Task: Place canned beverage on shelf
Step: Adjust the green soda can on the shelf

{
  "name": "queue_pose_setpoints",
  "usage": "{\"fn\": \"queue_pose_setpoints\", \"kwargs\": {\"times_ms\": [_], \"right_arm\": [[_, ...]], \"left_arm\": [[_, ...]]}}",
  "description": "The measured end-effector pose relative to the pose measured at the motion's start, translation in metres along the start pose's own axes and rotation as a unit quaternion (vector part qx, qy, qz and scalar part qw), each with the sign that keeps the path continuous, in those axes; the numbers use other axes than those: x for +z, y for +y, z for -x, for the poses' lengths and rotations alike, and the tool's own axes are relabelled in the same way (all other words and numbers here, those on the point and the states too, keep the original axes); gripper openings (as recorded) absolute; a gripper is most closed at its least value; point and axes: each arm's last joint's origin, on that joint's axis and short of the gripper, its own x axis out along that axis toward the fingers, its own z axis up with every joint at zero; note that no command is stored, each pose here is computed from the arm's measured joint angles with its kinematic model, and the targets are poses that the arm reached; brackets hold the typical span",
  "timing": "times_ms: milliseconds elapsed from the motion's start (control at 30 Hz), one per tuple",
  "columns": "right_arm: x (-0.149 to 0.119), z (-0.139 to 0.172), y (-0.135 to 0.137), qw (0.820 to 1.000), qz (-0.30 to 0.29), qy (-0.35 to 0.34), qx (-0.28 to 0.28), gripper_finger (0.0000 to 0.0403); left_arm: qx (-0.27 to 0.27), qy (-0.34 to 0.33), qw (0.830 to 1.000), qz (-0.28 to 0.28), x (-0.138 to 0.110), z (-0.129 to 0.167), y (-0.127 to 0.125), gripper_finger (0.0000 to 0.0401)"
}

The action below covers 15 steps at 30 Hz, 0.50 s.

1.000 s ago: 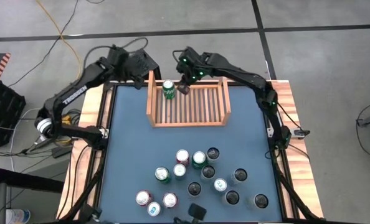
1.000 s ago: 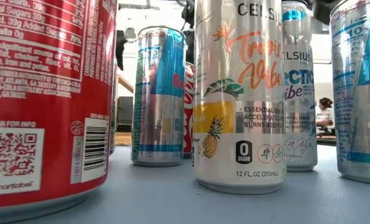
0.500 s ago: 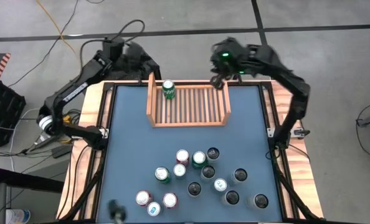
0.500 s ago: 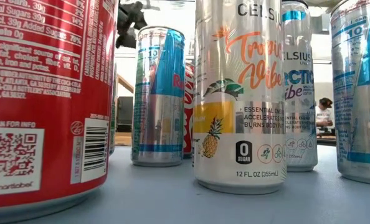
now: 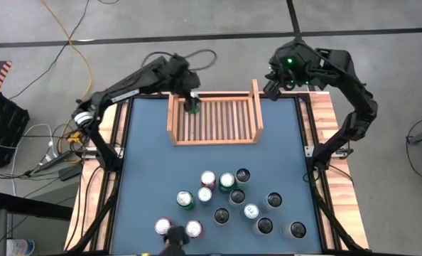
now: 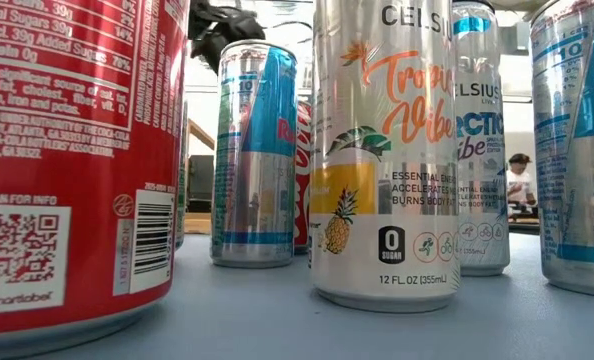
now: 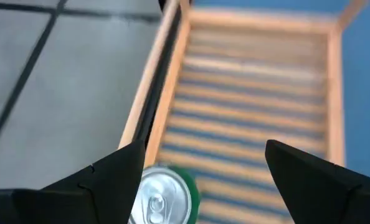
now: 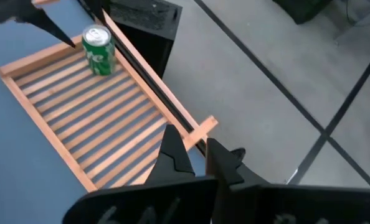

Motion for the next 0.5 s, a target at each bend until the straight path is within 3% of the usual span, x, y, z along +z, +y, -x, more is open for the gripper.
{"fn": "queue_pose_setpoints", "kwargs": {"times_ms": [133,233,333,500], "right_arm": [[-0.002,0.000,0.000,1.000,0.005,0.010,0.000,0.0000],[-0.002,-0.001,0.001,1.000,0.007,0.012,0.000,0.0000],[-0.001,-0.002,0.001,1.000,0.008,0.013,-0.001,0.0000],[-0.001,-0.002,0.001,1.000,0.016,0.013,0.000,0.0000]], "left_arm": [[0.013,0.109,0.989,-0.103,0.005,-0.017,-0.011,0.0318],[-0.001,0.167,0.976,-0.142,0.004,-0.026,-0.011,0.0318],[-0.021,0.191,0.968,-0.162,0.006,-0.027,-0.007,0.0318],[-0.001,0.180,0.969,-0.168,0.012,-0.022,0.004,0.0318]]}}
